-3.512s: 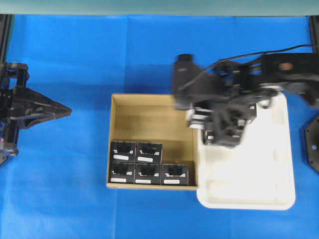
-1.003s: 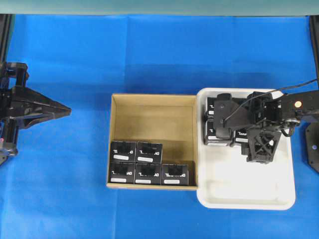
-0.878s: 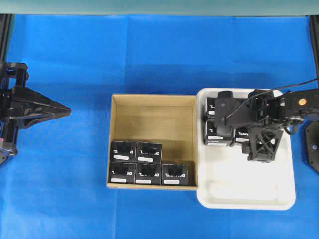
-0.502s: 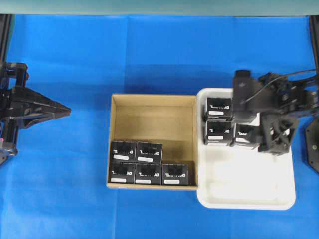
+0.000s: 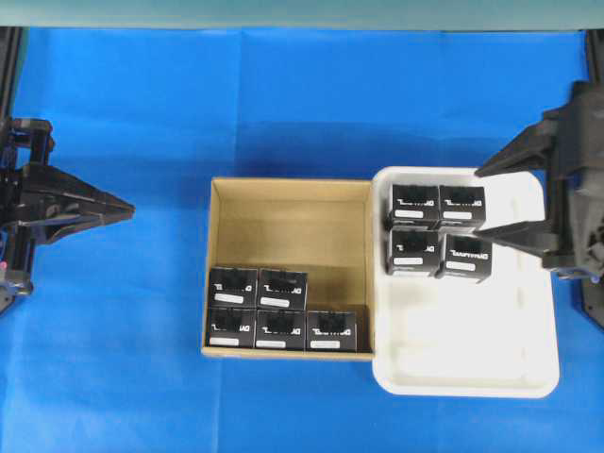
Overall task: Pick the box from inside the cardboard box.
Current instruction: 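Open the right gripper and raise it away from the tray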
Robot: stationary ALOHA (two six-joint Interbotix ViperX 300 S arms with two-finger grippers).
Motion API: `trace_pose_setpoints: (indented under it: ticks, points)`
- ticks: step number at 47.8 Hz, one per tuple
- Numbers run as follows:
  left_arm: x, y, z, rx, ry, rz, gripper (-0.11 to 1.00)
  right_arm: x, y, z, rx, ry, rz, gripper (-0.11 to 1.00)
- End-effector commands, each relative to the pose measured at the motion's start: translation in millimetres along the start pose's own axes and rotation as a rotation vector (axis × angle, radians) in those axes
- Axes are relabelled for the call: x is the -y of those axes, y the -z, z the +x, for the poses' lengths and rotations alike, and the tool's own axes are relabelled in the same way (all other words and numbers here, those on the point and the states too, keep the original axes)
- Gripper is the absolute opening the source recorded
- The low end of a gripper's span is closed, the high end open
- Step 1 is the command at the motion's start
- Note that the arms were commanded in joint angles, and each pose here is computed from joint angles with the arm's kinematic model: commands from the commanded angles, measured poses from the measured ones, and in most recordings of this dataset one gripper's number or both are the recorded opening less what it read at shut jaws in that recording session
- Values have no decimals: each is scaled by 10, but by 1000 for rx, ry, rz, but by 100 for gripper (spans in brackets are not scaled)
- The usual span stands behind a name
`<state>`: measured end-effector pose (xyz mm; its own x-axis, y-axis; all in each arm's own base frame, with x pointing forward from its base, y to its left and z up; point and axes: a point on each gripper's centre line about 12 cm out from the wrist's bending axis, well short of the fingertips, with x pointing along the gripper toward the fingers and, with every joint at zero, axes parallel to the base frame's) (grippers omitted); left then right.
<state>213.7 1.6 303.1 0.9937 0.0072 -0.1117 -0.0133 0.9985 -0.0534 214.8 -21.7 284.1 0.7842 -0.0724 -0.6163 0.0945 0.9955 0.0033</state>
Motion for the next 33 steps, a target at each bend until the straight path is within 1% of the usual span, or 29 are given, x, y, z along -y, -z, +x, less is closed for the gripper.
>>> trace_pose_setpoints:
  ticks: [1,10,33]
  points:
    - [3,-57,7,15,1,2,-7,-5,-49,-69,63,-2,-2,91]
    - [4,-65,7,18,1,3,-7,-9,-32,-122,112,-3,0,91]
    - [7,-69,1,20,3,2,-7,-8,-26,-104,150,-3,2,91]
